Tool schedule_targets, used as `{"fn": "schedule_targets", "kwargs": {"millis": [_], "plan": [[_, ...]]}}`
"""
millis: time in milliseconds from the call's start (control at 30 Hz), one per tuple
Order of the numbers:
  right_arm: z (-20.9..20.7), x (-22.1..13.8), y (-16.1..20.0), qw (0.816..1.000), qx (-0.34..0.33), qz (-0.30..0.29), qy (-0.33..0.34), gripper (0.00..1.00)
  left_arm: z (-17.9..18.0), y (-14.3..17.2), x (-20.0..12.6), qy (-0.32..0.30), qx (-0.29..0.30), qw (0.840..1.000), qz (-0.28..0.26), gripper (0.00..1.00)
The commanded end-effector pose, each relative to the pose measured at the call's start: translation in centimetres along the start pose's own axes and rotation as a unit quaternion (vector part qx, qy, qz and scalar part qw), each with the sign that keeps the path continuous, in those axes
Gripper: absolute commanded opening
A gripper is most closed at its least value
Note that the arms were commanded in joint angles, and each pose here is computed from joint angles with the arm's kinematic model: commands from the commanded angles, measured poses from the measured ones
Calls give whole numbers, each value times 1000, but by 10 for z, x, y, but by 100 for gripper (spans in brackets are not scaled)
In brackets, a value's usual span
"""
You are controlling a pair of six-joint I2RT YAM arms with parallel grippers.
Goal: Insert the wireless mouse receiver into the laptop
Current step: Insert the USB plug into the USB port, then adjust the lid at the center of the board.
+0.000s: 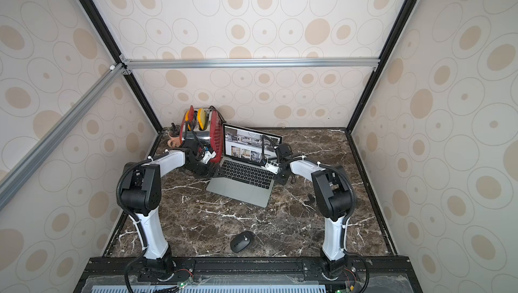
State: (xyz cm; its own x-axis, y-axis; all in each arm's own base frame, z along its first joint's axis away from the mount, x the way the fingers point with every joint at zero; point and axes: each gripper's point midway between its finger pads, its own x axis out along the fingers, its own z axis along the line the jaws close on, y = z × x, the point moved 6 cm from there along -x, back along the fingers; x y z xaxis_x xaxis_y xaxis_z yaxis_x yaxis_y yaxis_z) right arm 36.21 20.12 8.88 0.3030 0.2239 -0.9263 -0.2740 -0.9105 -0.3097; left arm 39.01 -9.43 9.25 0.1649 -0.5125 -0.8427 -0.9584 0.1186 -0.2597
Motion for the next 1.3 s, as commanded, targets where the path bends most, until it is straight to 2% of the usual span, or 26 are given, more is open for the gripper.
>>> {"fn": "schedule_targets", "kwargs": {"millis": [0, 167, 333, 433, 567, 633, 767, 867, 967, 1100, 1267], "plan": [[-5, -41, -11, 999, -14, -18, 25, 23, 6, 17, -7, -31, -33, 999, 20, 99], [2, -91, -17, 997, 31, -39, 59, 34, -9, 12, -34, -56, -26, 998, -33, 99], [31, -129, 6, 985, 161, -23, 56, 38, -46, 32, -50, -97, 26, 994, -49, 99], [48, -145, 32, 960, 274, 0, 59, 39, -77, 54, -52, -97, 60, 992, -52, 99], [71, -154, 72, 910, 404, -4, 91, 46, -117, 87, -54, -96, 113, 987, -59, 99], [80, -156, 93, 887, 446, -23, 114, 45, -132, 101, -53, -90, 132, 985, -61, 99], [90, -156, 124, 846, 518, -51, 113, 55, -154, 127, -44, -81, 167, 981, -53, 99], [91, -149, 144, 814, 570, -45, 107, 57, -157, 139, -33, -68, 173, 981, -47, 99], [80, -141, 154, 790, 602, -60, 101, 60, -159, 140, -26, -51, 176, 982, -43, 99], [51, -127, 162, 768, 632, -73, 79, 62, -165, 137, -19, -33, 187, 981, -33, 99], [21, -105, 172, 765, 641, -37, 50, 61, -170, 132, -9, -16, 194, 981, -16, 99]]}}
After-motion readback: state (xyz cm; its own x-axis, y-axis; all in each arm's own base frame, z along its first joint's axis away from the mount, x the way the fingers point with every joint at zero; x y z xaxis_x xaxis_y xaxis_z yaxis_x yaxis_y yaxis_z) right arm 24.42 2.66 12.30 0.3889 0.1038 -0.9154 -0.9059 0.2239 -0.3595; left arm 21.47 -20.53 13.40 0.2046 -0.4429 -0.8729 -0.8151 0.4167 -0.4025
